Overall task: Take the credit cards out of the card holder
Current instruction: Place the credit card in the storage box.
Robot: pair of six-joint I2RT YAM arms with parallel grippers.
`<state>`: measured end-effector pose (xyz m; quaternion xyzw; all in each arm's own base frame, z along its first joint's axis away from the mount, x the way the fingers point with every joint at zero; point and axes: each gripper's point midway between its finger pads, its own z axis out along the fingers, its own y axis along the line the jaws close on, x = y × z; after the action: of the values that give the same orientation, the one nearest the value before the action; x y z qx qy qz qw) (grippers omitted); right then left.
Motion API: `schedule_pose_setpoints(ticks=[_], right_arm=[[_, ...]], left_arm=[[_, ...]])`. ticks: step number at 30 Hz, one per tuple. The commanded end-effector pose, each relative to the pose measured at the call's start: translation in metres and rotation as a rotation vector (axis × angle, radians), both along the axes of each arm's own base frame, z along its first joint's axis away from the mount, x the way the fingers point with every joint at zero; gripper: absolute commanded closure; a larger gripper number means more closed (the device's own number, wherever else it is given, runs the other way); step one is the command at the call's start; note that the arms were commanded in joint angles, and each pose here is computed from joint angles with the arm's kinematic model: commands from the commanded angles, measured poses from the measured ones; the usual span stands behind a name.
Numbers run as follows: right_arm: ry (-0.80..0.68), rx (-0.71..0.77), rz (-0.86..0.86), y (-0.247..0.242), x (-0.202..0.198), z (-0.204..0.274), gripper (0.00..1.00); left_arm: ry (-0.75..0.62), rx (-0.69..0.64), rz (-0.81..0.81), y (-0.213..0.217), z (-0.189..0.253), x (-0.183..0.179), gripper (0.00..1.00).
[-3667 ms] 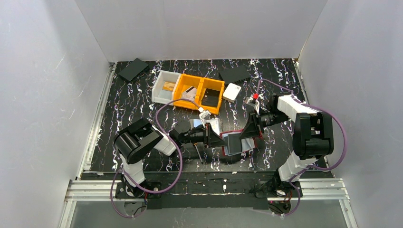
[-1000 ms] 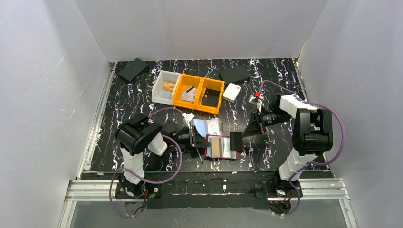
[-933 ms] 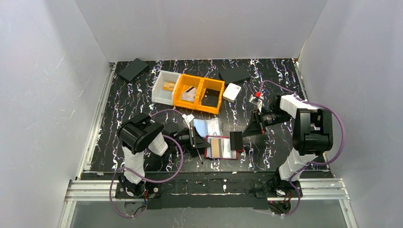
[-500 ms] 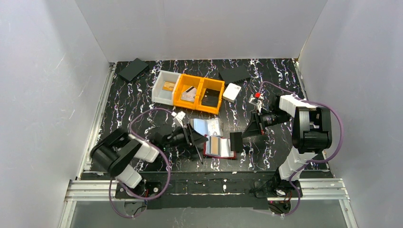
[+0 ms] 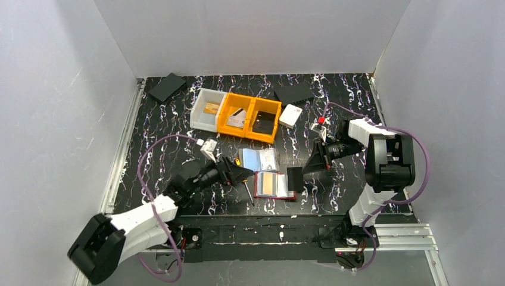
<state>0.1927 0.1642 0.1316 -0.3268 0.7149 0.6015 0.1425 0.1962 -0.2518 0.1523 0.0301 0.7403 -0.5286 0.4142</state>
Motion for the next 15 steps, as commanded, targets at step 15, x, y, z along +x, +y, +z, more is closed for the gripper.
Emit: schedule_pose_setpoints(ticks=[15], right_arm=[[-0.026,0.032,0.014,0.008,0.001,0.013,0.99]], left_arm=[[0.023,0.055,-0.424,-0.143,-0.024,-0.018,0.07]])
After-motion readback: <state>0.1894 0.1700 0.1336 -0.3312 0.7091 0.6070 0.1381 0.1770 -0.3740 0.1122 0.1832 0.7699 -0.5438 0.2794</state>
